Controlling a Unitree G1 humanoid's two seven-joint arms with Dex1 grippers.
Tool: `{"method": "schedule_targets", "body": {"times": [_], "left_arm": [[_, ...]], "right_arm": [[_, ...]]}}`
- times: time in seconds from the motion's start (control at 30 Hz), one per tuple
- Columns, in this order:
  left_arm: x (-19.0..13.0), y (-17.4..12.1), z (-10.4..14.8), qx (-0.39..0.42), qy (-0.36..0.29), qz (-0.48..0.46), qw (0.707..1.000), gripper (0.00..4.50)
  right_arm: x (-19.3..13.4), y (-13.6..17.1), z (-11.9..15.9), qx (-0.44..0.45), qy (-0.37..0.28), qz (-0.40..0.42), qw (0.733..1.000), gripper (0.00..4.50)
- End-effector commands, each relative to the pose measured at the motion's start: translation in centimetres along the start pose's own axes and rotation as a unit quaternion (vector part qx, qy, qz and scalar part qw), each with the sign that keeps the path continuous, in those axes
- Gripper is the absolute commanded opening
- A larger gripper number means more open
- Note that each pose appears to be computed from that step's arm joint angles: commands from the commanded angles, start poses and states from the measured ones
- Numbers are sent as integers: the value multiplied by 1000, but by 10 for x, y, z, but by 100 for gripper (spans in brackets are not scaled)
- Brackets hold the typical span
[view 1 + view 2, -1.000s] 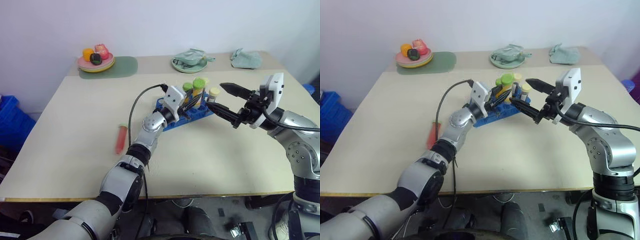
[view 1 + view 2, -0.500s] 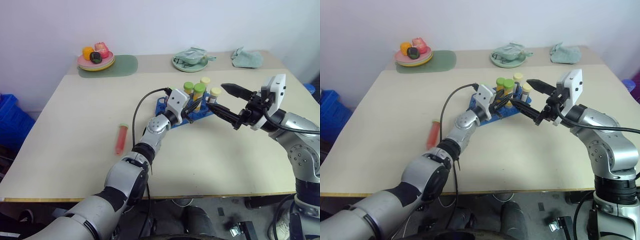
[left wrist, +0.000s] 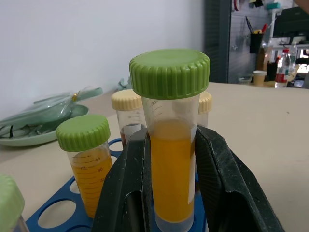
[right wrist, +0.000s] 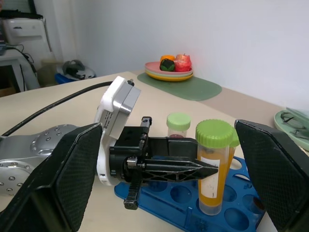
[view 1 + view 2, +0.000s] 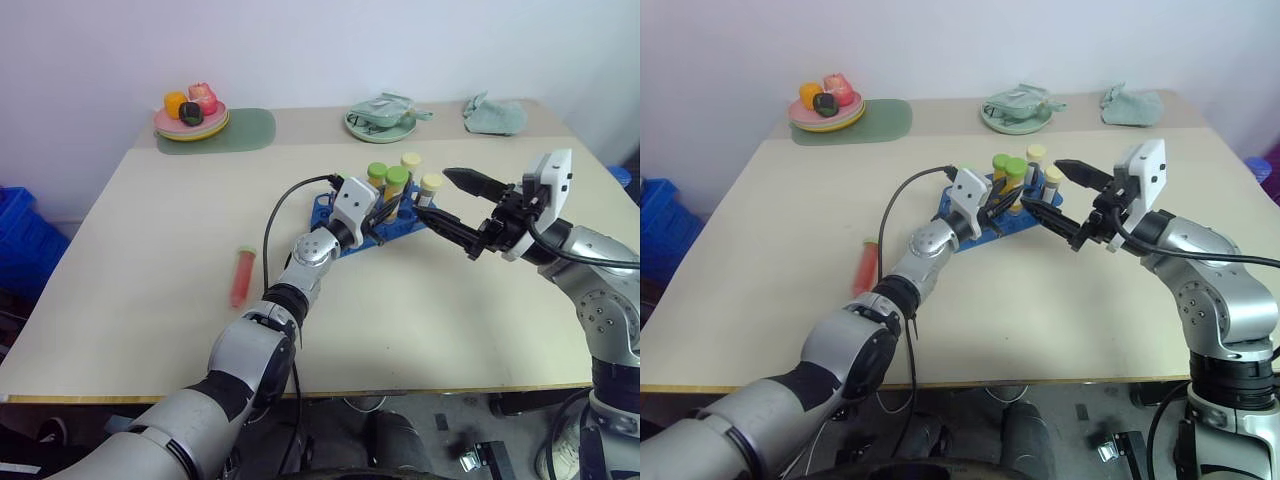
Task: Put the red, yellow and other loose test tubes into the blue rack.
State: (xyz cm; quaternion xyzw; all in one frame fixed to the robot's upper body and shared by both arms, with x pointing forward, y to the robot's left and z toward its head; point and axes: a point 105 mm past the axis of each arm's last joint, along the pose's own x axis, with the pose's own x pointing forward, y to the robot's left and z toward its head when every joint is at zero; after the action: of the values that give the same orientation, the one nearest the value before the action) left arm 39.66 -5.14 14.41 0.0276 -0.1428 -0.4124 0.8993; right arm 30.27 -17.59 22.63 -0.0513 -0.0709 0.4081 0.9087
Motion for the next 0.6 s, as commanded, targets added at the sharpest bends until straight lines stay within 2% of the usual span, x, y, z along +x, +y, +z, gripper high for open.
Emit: {"method": "schedule_targets", "body": {"times": [0.03,0.43,0.6], "left_arm": [[1,0,7,5,-19,-1,1000,72],[-1,7,5,2,-11,21,1000,72],[2,13,7,-1,-5,33,999,308]], "right_arm": [[-3,2,15,-23,-19,1,1000,450],[-1,2,14,-23,-19,1,1000,450],[0,1,14,-24,-19,1,1000,450]]}}
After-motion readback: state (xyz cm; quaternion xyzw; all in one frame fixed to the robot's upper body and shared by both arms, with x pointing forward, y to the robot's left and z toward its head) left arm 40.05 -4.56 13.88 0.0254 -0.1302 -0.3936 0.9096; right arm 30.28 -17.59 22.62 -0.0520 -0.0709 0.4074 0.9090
